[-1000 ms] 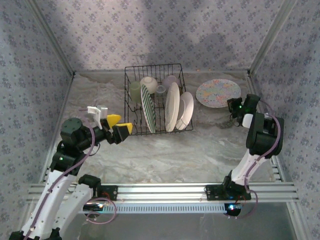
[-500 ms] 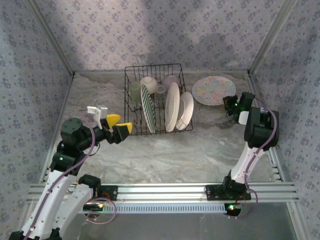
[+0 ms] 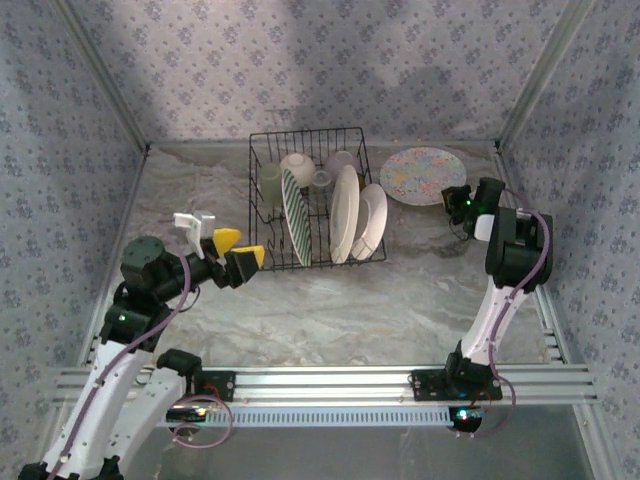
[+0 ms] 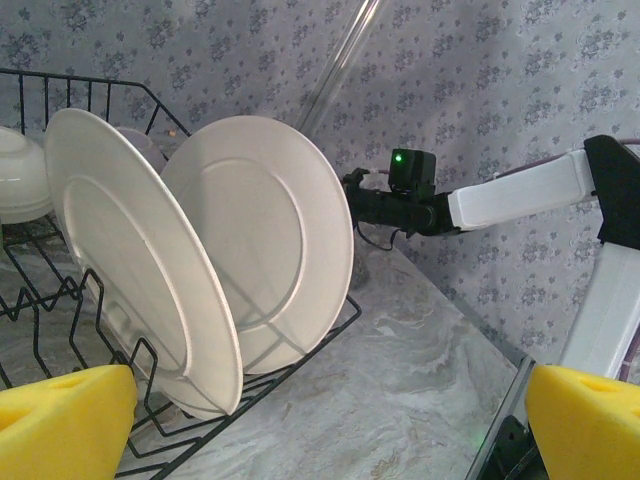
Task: Unload the mixed dishes from the dish rack
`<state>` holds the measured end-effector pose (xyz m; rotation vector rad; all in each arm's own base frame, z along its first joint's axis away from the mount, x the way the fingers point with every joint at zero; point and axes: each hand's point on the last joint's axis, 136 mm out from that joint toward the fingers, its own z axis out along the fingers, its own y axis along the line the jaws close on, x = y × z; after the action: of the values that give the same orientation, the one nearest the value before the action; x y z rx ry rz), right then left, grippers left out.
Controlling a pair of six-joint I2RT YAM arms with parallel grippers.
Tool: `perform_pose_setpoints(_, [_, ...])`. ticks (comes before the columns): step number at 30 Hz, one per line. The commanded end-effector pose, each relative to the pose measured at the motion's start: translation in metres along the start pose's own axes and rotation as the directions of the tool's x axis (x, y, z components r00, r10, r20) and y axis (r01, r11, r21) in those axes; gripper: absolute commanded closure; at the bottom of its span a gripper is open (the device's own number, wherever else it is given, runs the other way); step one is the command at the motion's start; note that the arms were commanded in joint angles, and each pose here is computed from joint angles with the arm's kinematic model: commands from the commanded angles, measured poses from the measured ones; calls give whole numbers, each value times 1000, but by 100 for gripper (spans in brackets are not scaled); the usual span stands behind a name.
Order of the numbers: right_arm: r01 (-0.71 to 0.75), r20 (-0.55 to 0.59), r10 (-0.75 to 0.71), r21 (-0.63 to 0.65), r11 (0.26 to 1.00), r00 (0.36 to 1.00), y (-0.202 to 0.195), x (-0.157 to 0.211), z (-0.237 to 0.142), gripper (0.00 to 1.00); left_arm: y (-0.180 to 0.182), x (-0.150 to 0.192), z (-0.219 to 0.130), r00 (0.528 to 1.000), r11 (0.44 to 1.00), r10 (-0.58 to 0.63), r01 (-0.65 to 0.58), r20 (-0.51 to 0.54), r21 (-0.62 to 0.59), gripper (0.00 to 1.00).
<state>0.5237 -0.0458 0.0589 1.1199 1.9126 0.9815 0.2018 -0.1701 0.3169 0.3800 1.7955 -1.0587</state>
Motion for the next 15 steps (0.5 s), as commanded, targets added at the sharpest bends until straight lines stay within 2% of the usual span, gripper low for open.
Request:
perform_pose_setpoints(1, [-22, -21, 23, 24, 999, 1000, -13, 5, 9, 86, -3, 0, -1, 1000, 1000, 24, -25, 10, 10, 1])
perform_pose_setpoints(15, [-43, -39, 49, 142, 989, 998, -29, 13, 0, 44, -4, 1, -5, 1000, 1000, 16, -17, 19, 5, 1])
